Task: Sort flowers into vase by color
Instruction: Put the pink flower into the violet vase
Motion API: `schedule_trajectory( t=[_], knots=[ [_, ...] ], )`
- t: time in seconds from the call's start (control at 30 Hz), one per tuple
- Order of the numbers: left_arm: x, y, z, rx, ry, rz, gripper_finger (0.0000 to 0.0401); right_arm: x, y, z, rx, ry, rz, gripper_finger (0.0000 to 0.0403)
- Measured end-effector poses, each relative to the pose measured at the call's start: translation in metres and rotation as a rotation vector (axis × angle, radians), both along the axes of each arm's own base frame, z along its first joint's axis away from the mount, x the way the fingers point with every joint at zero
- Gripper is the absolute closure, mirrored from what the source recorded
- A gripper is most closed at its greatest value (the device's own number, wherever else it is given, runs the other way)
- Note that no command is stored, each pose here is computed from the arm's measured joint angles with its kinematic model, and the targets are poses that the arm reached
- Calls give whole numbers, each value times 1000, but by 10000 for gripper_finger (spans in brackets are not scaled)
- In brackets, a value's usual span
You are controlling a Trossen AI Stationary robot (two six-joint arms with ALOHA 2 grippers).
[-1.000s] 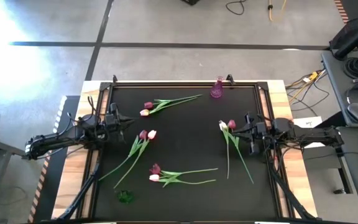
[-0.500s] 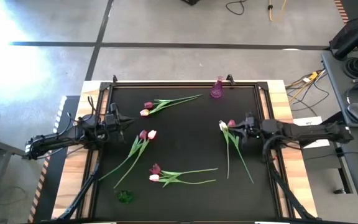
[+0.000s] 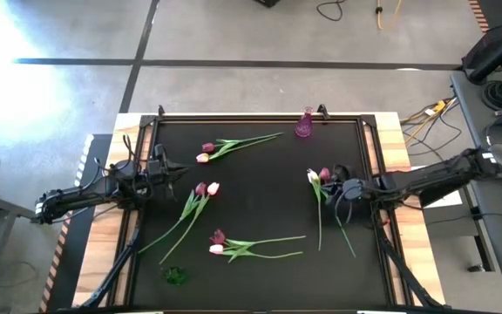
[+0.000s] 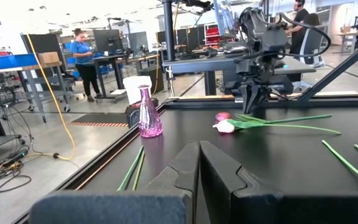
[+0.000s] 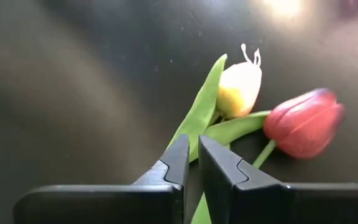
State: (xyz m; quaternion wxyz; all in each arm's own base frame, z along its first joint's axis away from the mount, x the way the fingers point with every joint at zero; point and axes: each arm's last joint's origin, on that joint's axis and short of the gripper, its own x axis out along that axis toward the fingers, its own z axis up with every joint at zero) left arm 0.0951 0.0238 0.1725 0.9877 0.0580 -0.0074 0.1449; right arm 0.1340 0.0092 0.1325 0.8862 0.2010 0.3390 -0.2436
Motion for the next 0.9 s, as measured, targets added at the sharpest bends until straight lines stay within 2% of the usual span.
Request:
schedule_trajectory(
  t=[0.27,0.7,0.9],
  knots=[
    [0,0,0,0,0,0,401,21,8,1,20,53,-115,361],
    [0,0,0,0,0,0,401,69,16,-5,-4,317,-319,241],
    [0,0,0,0,0,0,401,86,19,-11,88,399,-378,248]
  ],
)
